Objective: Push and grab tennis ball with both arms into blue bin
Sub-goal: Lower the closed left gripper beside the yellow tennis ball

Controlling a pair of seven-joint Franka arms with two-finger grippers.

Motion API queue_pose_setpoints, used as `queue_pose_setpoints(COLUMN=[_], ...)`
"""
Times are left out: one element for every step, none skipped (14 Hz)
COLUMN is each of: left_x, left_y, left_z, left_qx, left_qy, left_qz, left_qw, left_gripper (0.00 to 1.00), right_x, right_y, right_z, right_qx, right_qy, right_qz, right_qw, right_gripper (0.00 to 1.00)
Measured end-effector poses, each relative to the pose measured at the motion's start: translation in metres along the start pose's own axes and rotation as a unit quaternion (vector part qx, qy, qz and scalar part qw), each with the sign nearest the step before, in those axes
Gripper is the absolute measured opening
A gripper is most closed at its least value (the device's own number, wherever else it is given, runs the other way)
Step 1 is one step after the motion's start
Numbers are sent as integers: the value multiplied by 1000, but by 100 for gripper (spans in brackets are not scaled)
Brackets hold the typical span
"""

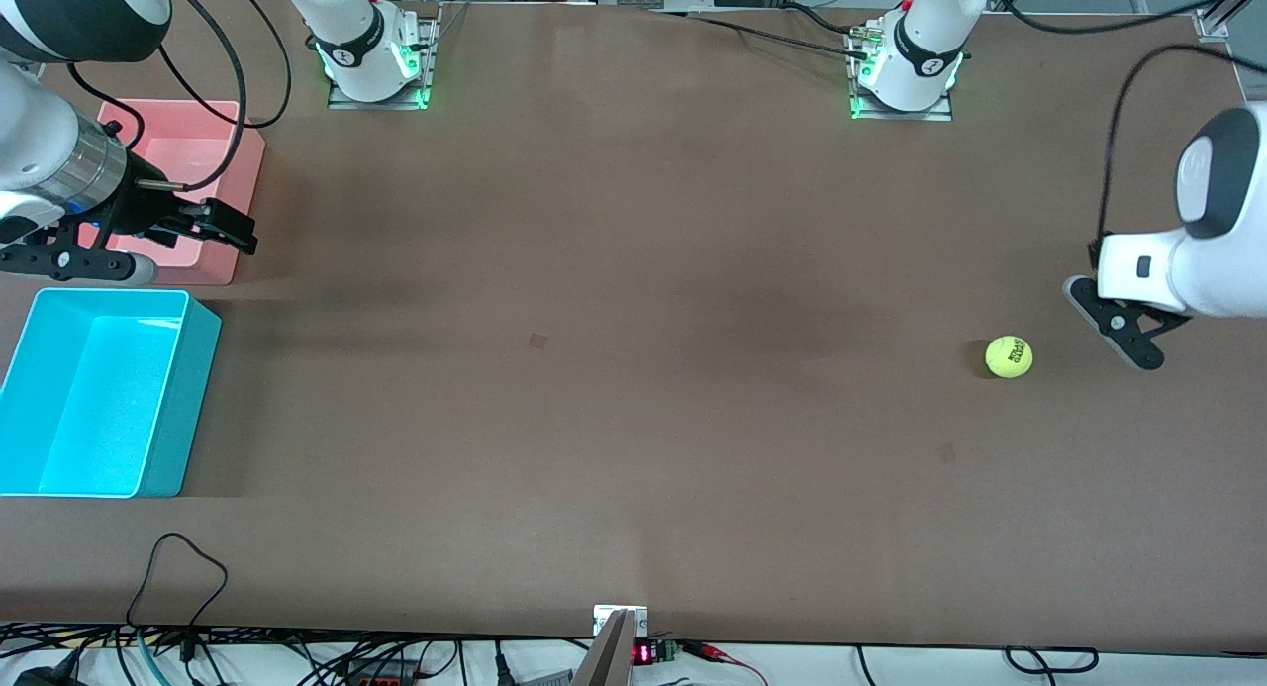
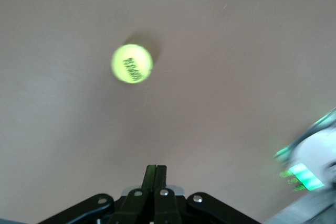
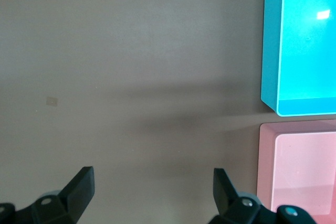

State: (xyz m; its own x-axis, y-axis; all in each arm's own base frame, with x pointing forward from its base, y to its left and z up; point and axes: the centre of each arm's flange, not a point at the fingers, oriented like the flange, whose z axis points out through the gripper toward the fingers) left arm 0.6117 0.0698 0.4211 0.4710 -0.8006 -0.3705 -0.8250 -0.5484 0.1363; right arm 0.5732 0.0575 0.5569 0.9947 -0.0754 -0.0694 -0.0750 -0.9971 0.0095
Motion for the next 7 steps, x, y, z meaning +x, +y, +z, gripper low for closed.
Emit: queue_pose_setpoints(left_x=[-2,-5,-9,-14,-19,-25,-30], left_y=[-12,-24,-36,-46,-55,-61,-66], left_z=[17,36,53,71,89,108,127], left_qx=[9,18,30,46,59,73,89], left_qy=[-2,1,6,13,20,28,37], left_qz=[39,79,121,161,189,207,220], left_qw=[999,997,992,986,980,975,971], left_gripper=[1,1,1,1,1,1,1], right_x=[0,0,0,0,0,0,0], right_y=[0,0,0,0,0,0,0], right_z=[0,0,0,0,0,0,0], right_qx=[0,0,0,0,0,0,0], right_qy=[0,0,0,0,0,0,0], right_qz=[0,0,0,0,0,0,0], right_qw=[1000,1000,1000,1000,1000,1000,1000], right_gripper=[100,100,100,100,100,100,100])
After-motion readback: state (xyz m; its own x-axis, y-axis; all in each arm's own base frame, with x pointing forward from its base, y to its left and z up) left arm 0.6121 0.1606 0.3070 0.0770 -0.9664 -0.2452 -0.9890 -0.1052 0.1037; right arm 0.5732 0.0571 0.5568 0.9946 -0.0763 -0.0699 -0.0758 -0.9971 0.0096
